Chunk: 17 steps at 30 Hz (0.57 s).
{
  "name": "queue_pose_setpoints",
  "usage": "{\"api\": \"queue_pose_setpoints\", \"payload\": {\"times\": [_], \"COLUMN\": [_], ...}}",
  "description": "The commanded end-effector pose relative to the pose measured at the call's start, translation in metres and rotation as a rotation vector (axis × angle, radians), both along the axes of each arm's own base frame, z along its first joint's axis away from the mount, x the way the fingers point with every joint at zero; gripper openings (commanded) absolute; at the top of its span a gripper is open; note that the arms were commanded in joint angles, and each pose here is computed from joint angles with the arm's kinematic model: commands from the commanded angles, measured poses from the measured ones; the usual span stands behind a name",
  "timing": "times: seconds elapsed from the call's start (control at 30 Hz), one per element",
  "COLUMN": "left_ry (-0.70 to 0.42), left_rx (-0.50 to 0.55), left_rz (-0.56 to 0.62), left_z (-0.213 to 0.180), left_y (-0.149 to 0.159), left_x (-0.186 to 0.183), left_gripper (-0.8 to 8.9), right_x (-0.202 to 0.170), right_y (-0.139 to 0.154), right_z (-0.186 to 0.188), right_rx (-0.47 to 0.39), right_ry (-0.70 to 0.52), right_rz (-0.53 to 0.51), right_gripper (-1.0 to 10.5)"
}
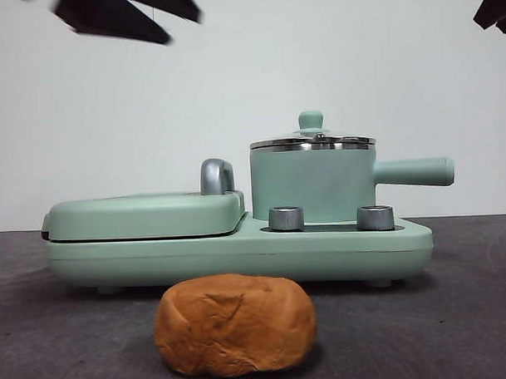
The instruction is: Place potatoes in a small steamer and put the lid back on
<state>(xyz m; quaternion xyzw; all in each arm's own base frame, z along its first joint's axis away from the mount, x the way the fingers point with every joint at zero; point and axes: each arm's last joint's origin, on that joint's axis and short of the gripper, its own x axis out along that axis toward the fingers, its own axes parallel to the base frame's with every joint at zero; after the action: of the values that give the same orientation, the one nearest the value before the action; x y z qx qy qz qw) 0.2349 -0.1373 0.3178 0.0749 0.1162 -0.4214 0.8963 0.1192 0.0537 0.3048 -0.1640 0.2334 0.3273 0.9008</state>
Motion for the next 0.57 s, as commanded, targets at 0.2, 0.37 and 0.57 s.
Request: {"api": "queue_pose_setpoints", "payload": {"times": [0.2,0.37,0.57], "left_ry": [-0.014,-0.001,0.002], "left_rx": [-0.055,-0.047,-0.043], "left_rz": [0.006,-0.026,-0.054], "left_z": [-0.013,-0.018,-0.026], "left_y": [-0.049,-0.081,-0.114], "left_x": [0.048,0.076,0.104], "left_gripper": [3.38,3.38,3.38], "right_x": [0.0,0.0,0.0], "right_y": [0.001,0.001,0.001], "right_z": [0.007,0.007,0.007], "right_rx": [0.024,0.029,0.029], "right_ry": [-0.015,-0.011,-0.011], "right_rz": [-0.009,-0.013,-0.013], "right_gripper": [3.0,2.9,2.9]}}
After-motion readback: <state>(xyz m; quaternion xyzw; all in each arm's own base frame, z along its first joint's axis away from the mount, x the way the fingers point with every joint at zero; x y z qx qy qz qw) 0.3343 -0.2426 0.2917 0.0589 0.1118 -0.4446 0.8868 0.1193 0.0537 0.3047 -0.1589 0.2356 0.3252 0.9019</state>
